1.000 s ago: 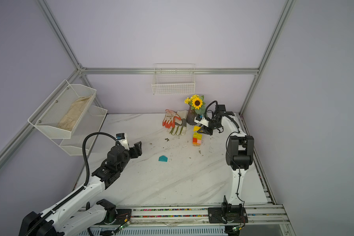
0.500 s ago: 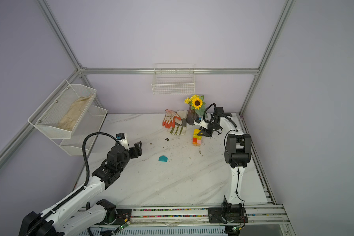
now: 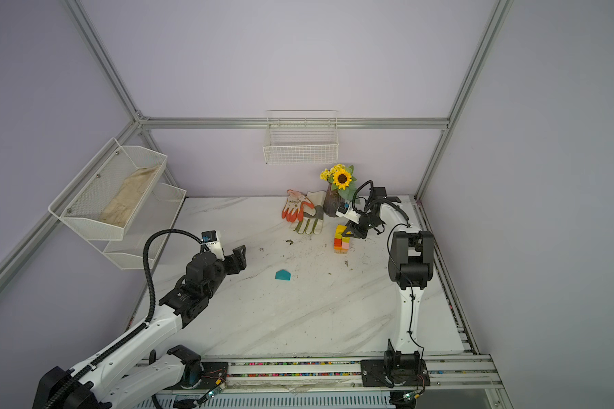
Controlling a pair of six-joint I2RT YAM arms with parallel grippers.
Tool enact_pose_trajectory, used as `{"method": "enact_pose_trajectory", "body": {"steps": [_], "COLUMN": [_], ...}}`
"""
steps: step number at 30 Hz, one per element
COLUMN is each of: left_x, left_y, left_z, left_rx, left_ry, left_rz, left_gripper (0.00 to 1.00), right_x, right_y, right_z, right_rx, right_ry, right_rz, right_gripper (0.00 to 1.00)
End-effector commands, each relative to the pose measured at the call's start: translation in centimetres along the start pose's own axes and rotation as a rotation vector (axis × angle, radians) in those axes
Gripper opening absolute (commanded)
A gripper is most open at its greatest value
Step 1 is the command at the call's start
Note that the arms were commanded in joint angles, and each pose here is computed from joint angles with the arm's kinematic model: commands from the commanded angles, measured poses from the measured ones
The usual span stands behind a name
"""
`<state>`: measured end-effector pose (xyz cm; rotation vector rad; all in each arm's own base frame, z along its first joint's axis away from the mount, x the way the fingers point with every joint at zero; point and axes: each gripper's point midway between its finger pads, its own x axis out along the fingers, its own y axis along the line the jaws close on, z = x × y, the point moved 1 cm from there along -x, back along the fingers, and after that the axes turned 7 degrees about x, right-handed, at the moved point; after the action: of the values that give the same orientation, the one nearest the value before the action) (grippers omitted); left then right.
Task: Build the wood block tower
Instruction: 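Lower the long yellow block upright onto the stack top, then open the right gripper and move it toward the teal block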
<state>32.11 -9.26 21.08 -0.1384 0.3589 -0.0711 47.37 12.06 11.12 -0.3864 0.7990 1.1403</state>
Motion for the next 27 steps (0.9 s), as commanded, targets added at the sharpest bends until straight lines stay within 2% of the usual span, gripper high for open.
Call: {"method": "enact_pose_trajectory", "body": {"steps": [1, 9, 19, 23, 27], "left_x": [0.0, 0.0, 0.4, 0.5, 0.5], "left_y": [-0.1, -0.2, -0.5, -0.5, -0.3], "left_z": [0.7, 0.7, 0.4, 0.5, 0.6], "left_rx": [-0.024, -0.024, -0.02, -0.019, -0.019], "left_ry": [-0.031, -0.03, -0.011, -0.011, -0.016], "left_rz": [-0.007, -0.011, -0.025, -0.021, -0.01], "left_gripper": [0.81, 0.81, 0.81, 0.81, 0.81], "right_x": [0.3, 0.1, -1.6, -4.2, -7.9], "right_y": [-0.3, -0.4, 0.2, 0.8, 2.5], "right_z": [-0.1, 0.0, 2.5, 5.0, 9.3], "right_rx": [0.03, 0.048, 0.016, -0.079, -0.151], "right_ry": [0.001, -0.005, -0.084, -0.139, -0.27], "right_rz": [0.003, -0.022, -0.028, -0.082, -0.157], "right_gripper": [0.25, 0.51, 0.57, 0.57, 0.61]}}
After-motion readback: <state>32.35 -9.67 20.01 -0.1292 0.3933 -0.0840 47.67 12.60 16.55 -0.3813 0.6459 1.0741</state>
